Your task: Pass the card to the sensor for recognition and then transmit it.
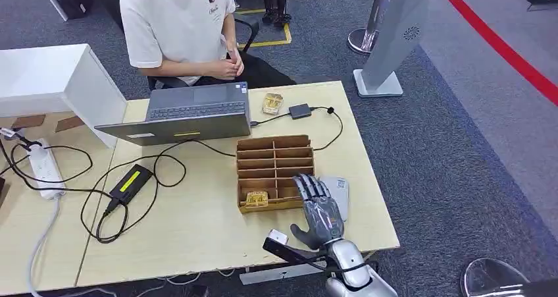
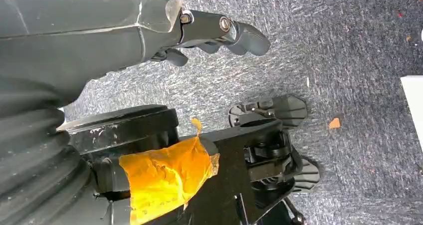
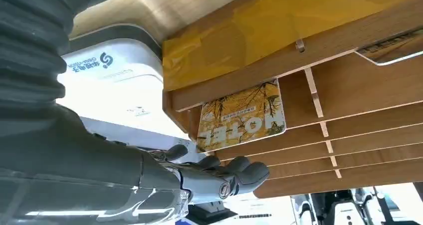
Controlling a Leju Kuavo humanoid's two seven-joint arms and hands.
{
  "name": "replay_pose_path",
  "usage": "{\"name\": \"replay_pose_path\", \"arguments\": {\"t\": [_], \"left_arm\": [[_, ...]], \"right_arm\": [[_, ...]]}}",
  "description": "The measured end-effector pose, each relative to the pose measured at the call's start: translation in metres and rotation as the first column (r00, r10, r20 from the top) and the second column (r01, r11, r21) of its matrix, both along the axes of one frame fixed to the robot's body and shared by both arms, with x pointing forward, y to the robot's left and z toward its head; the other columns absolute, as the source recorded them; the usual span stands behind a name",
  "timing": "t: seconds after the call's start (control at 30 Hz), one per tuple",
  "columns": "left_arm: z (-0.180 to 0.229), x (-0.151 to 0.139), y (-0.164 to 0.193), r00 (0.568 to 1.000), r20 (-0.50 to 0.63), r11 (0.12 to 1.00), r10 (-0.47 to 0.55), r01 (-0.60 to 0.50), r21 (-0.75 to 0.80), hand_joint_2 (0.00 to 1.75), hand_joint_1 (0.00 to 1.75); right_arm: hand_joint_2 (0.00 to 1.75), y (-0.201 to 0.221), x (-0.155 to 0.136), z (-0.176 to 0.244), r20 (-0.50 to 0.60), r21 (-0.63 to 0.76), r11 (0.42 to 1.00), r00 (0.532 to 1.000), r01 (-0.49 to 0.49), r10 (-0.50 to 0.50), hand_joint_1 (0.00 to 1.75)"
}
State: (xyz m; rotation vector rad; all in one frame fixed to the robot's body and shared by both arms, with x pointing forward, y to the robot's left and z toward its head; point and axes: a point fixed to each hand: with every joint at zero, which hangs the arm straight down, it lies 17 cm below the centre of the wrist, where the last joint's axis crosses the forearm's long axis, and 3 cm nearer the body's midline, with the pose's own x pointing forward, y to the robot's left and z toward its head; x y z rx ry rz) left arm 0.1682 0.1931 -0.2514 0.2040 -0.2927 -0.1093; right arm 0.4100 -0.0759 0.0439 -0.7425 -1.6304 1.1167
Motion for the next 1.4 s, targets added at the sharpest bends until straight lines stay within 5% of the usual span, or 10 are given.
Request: {"name": "replay_pose_path", "arguments": {"t": [1.4], "left_arm": [[0.0039, 0.0096, -0.0012, 0.996, 0.039, 0.997, -0.074, 0.072, 0.039, 1.75, 0.0]], "right_arm": [[1.75, -0.0038, 0.0057, 0.0076, 0.011, 0.016, 1.0, 1.0, 0.025, -0.026, 0.0]]}}
